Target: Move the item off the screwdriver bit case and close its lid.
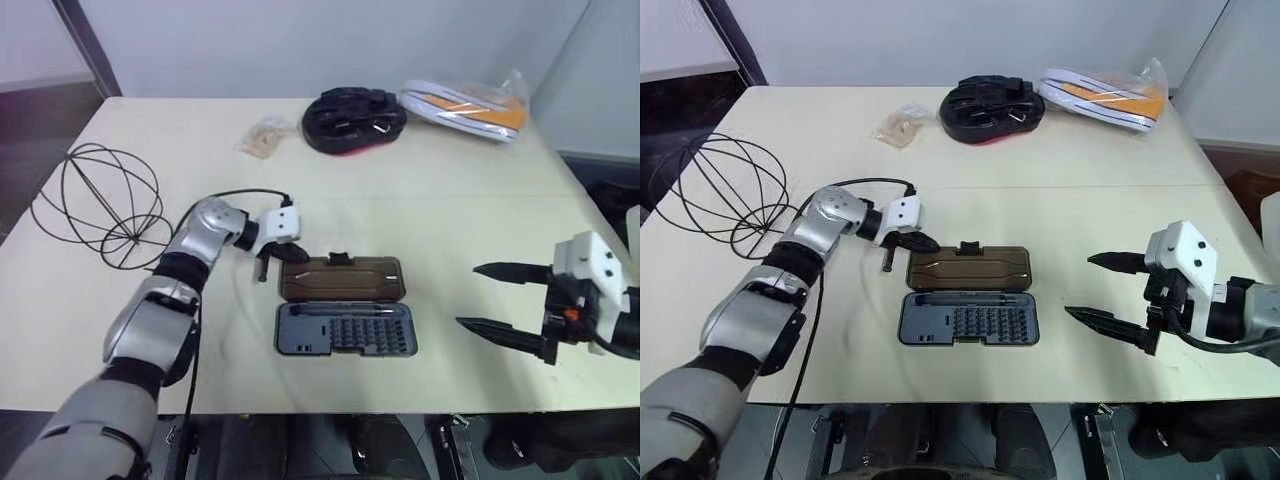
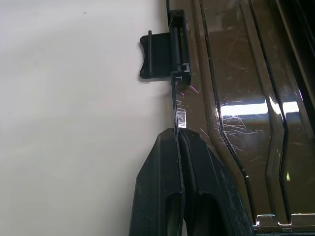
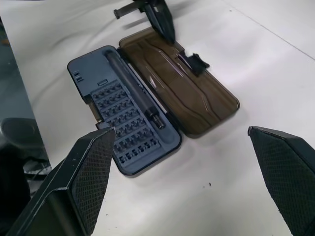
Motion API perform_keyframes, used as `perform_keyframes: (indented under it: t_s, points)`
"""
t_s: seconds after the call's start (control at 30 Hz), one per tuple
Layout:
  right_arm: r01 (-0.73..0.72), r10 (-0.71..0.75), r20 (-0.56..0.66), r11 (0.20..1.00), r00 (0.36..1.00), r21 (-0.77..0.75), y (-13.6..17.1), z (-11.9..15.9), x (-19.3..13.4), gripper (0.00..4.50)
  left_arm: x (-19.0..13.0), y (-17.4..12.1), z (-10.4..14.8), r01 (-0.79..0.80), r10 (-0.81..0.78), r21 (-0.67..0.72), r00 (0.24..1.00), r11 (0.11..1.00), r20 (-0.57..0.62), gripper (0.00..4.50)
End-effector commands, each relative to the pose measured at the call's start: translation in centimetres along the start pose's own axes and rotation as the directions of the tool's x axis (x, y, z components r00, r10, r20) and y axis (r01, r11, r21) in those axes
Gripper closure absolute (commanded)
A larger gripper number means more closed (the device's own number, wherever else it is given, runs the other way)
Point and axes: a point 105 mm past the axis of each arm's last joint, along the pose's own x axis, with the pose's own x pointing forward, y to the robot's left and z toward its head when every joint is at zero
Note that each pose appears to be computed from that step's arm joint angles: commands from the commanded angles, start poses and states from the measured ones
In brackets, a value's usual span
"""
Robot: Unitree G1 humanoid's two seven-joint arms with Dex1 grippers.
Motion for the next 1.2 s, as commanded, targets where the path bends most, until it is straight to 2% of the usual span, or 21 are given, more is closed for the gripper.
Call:
perform_keyframes:
  t_s: [0.03,0.07,0.17,0.23,0.27,0.4,0.5,0.63,0.67,0.7,0.73,0.83,0.93,1.2]
  points:
    - [0.006,-0.005,0.023,0.999,1.000,-0.036,-0.3,0.7,0.1,0.00,-1.1,0.5,-0.6,-0.054,0.054,-0.019,0.998,0.998,-0.025,4.45]
    - [0.004,-0.003,0.024,0.999,1.000,-0.039,-0.3,0.7,0.2,0.00,-1.2,0.6,-0.8,-0.067,0.066,-0.041,0.998,0.997,-0.023,4.45]
    - [0.000,0.001,0.024,0.999,1.000,-0.040,-0.4,0.6,0.3,0.00,-1.2,1.0,-0.7,-0.096,0.096,-0.083,0.995,0.992,-0.007,3.53]
    - [-0.001,0.002,0.024,0.999,1.000,-0.040,-0.4,0.6,0.3,0.00,-1.4,0.8,-0.4,-0.081,0.082,-0.079,0.997,0.994,0.014,2.66]
    - [-0.003,0.004,0.024,0.999,1.000,-0.041,-0.5,0.6,0.4,0.00,-1.6,0.9,-0.3,-0.089,0.091,-0.083,0.996,0.993,0.022,1.99]
    - [-0.005,0.006,0.022,0.999,1.000,-0.044,-0.7,0.6,0.4,0.00,-3.6,1.4,0.5,-0.137,0.144,-0.092,0.988,0.986,0.064,0.06]
    - [-0.013,0.014,0.021,0.999,1.000,-0.049,-1.0,0.6,0.6,0.00,-6.3,0.7,3.0,-0.113,0.135,-0.127,0.975,0.985,0.179,0.06]
    - [-0.043,0.044,0.020,0.997,0.999,-0.059,-1.3,0.8,1.0,0.00,-9.7,-1.6,7.1,0.015,0.072,-0.242,0.935,0.970,0.346,0.06]
    - [-0.053,0.054,0.020,0.997,0.998,-0.062,-1.5,0.8,1.1,0.00,-10.3,-2.7,8.0,0.064,0.034,-0.250,0.929,0.966,0.369,0.55]
    - [-0.065,0.067,0.019,0.996,0.998,-0.065,-1.6,0.9,1.4,0.00,-10.6,-4.2,8.5,0.128,-0.029,-0.242,0.927,0.962,0.375,0.77]
    - [-0.075,0.076,0.018,0.995,0.997,-0.070,-1.7,0.9,1.6,0.00,-10.7,-5.5,8.6,0.175,-0.082,-0.231,0.928,0.957,0.365,1.28]
    - [-0.111,0.113,0.016,0.990,0.994,-0.083,-2.0,1.0,2.5,0.00,-9.4,-9.3,7.4,0.266,-0.208,-0.199,0.939,0.943,0.273,2.67]
    - [-0.145,0.147,0.009,0.984,0.989,-0.103,-2.3,1.1,3.4,0.00,-7.7,-11.1,6.0,0.292,-0.239,-0.218,0.941,0.931,0.240,4.35]
    - [-0.159,0.157,-0.026,0.979,0.987,-0.131,-4.6,1.3,7.2,0.00,-2.5,-12.1,2.2,0.206,-0.184,-0.204,0.975,0.957,0.120,4.44]
